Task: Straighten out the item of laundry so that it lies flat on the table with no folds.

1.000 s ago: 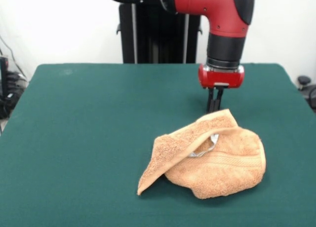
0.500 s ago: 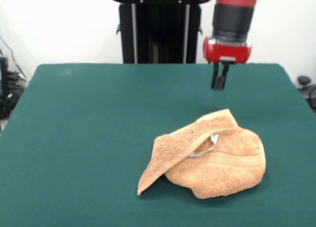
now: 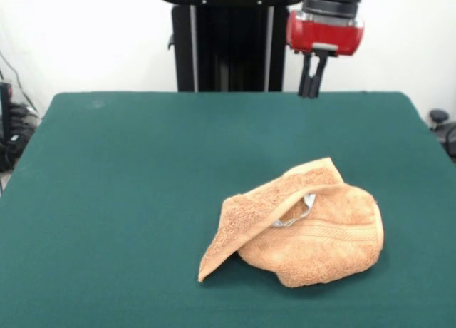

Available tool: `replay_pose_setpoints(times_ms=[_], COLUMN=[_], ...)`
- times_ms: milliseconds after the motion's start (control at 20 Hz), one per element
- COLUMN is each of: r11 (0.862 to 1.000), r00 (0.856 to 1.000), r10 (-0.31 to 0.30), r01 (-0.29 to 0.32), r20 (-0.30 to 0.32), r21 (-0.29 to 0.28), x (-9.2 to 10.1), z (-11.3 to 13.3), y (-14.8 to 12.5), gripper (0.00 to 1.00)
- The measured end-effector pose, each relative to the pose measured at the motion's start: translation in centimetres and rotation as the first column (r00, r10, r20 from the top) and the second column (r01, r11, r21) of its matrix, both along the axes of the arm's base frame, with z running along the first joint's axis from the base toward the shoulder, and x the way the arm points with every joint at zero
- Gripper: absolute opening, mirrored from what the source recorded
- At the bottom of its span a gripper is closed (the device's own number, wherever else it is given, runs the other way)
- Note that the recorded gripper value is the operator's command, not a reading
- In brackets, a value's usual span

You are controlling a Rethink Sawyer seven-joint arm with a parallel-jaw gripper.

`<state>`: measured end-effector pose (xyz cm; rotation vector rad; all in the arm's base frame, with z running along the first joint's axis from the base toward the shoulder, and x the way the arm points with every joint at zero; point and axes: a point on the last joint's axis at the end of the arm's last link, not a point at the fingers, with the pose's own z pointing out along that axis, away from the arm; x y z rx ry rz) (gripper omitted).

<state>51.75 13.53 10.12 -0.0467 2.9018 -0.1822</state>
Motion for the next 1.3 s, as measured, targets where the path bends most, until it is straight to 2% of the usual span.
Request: replay_pose_setpoints(times_ms=[250, 500, 850, 1150, 1300], r11=[1.0, 0.998, 0.998, 0.998, 0.998], r00=[0.999, 0.996, 0.995, 0.995, 0.995], r10=[-0.03, -0.055, -0.067, -0.066, -0.059], r01=[0.03, 0.056, 0.068, 0.067, 0.061], r20=[0.044, 0.066, 0.073, 0.079, 0.081], r21=[-0.002, -0.007, -0.012, -0.016, -0.018], x=[3.0, 5.6, 7.5, 8.2, 8.3], z=[0.5, 0.0, -1.4, -2.7, -4.2], y=[-2.0, -4.0, -5.2, -5.5, -5.4], gripper=[0.0, 0.0, 0.0, 0.0, 0.0])
